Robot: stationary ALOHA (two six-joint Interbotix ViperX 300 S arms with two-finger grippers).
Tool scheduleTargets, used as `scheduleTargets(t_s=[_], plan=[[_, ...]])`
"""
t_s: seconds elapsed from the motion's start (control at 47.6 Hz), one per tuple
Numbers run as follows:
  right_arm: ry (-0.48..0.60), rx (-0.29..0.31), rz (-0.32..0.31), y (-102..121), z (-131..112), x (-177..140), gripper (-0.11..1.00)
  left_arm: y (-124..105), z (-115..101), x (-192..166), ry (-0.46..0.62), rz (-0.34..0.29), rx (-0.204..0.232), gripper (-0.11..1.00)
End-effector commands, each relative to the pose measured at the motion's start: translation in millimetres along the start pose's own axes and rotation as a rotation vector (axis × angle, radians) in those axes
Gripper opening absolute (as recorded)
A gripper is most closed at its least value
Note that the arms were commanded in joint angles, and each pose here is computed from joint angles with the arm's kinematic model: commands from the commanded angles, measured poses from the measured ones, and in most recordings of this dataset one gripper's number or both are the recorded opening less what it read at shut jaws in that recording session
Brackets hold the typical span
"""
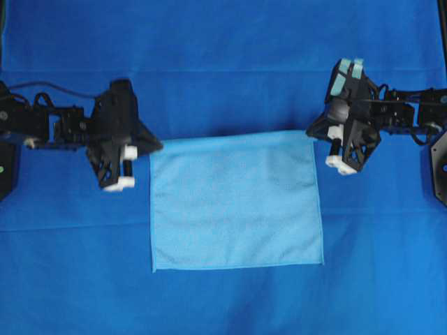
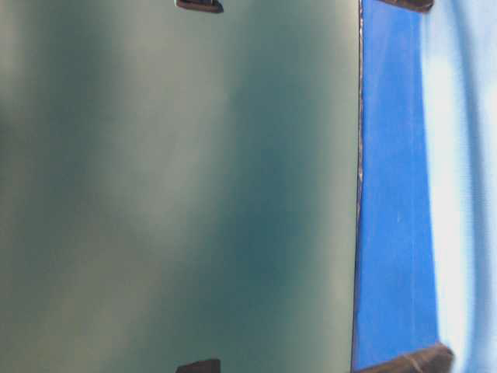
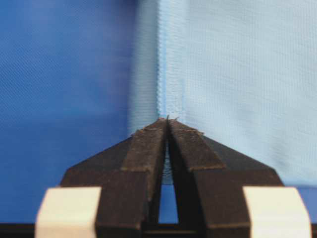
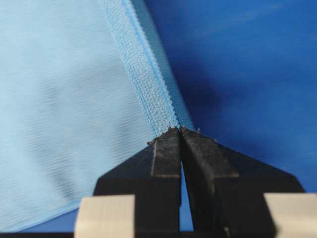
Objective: Fold the light blue towel.
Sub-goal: 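Lift the far edge and fold it toward the near edge, then release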
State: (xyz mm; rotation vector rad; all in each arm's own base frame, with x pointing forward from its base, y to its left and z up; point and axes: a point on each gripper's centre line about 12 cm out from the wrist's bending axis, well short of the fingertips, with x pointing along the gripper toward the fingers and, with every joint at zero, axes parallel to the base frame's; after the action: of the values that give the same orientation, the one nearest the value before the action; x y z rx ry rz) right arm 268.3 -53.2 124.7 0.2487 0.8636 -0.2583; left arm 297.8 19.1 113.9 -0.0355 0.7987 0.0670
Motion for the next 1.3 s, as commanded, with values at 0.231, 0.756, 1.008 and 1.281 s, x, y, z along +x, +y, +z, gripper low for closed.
scheduleTargets(t_s=[0.231, 0.756, 1.008, 1.281], plan=[[0.048, 0.000, 0.154, 65, -22, -10, 0.02, -59, 13, 0, -0.019, -0.135, 0.020, 0.01], [0.109, 0.004, 0.330, 142, -45, -20, 0.02, -147, 18, 2, 0.042, -0.303, 0.028, 0.01], [0.130, -0.020, 0.354, 162, -46, -16, 0.02, -153, 15, 5, 0.077, -0.303, 0.040, 0.01], [0.136, 0.020, 0.350, 162, -46, -16, 0.02, -152, 12, 7, 0.087, -0.300, 0.042, 0.01]])
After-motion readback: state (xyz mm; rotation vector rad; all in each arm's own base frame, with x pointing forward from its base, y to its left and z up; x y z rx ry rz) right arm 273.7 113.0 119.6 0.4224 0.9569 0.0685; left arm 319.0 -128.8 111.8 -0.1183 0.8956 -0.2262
